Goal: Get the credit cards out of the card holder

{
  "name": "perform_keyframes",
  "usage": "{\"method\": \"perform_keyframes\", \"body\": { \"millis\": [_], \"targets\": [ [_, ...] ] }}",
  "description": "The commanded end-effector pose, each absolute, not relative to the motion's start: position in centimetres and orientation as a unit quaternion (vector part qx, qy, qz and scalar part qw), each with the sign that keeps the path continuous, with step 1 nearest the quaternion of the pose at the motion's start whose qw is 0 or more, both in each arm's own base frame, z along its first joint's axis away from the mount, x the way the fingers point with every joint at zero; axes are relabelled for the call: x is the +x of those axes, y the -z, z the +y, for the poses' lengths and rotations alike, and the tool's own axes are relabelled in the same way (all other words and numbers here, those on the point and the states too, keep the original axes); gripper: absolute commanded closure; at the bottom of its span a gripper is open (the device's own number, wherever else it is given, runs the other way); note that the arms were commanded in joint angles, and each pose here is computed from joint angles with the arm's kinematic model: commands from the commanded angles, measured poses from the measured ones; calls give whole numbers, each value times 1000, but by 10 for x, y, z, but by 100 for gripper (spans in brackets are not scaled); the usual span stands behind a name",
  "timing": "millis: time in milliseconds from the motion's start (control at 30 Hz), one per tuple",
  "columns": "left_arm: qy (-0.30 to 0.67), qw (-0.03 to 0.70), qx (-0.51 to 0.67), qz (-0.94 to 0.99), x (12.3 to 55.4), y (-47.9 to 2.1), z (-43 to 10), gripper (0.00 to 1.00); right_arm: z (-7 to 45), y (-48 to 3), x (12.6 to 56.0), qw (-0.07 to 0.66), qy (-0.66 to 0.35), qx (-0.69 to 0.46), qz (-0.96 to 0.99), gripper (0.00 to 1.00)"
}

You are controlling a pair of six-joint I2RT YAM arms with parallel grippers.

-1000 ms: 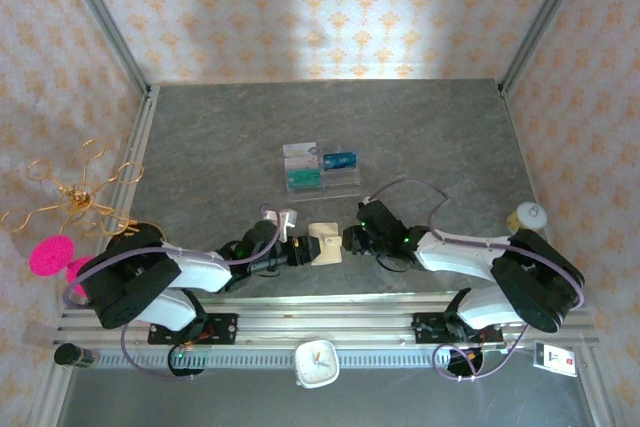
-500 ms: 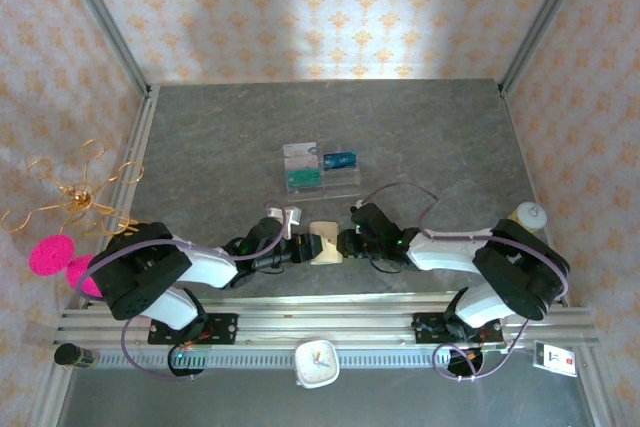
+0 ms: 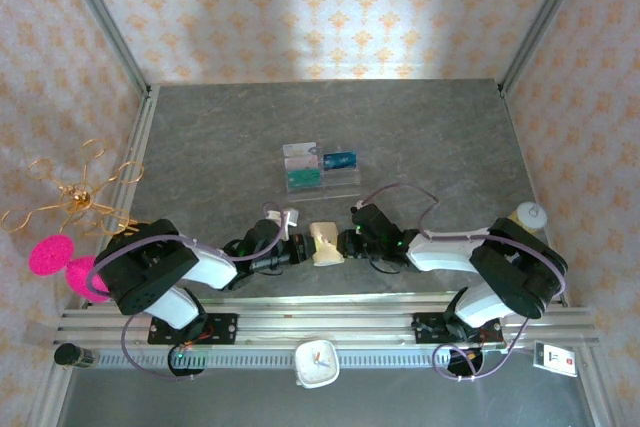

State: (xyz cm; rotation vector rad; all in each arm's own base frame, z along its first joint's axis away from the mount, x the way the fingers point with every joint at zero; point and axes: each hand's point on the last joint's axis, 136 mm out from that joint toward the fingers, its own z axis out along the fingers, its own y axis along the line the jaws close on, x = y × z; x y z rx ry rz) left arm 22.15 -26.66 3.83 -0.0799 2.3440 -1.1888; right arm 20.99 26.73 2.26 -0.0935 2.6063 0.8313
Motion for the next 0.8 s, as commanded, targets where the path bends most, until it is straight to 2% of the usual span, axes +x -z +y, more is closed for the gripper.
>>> {"method": "perform_keyframes", "body": {
  "millis": [0, 67, 167, 233, 467, 767],
  "targets": [
    [497, 256, 6, 829, 215, -71, -289, 100, 276, -34, 209, 200, -305, -46, 930, 83],
    [496, 260, -2, 829, 216, -75, -287, 100, 271, -48, 214, 222, -297, -43, 928, 74],
    [489, 268, -21, 830, 218, -80, -280, 100, 265, -75, 223, 259, -295, -33, 919, 50],
    [482, 270, -30, 833, 218, -80, -277, 100, 265, -87, 228, 273, -298, -23, 914, 44],
    [455, 296, -47, 838, 224, -92, -273, 100, 294, -129, 235, 321, -315, -22, 893, 32],
    [441, 333, -75, 830, 232, -109, -261, 100, 296, -106, 238, 308, -244, -27, 919, 38]
  ]
}}
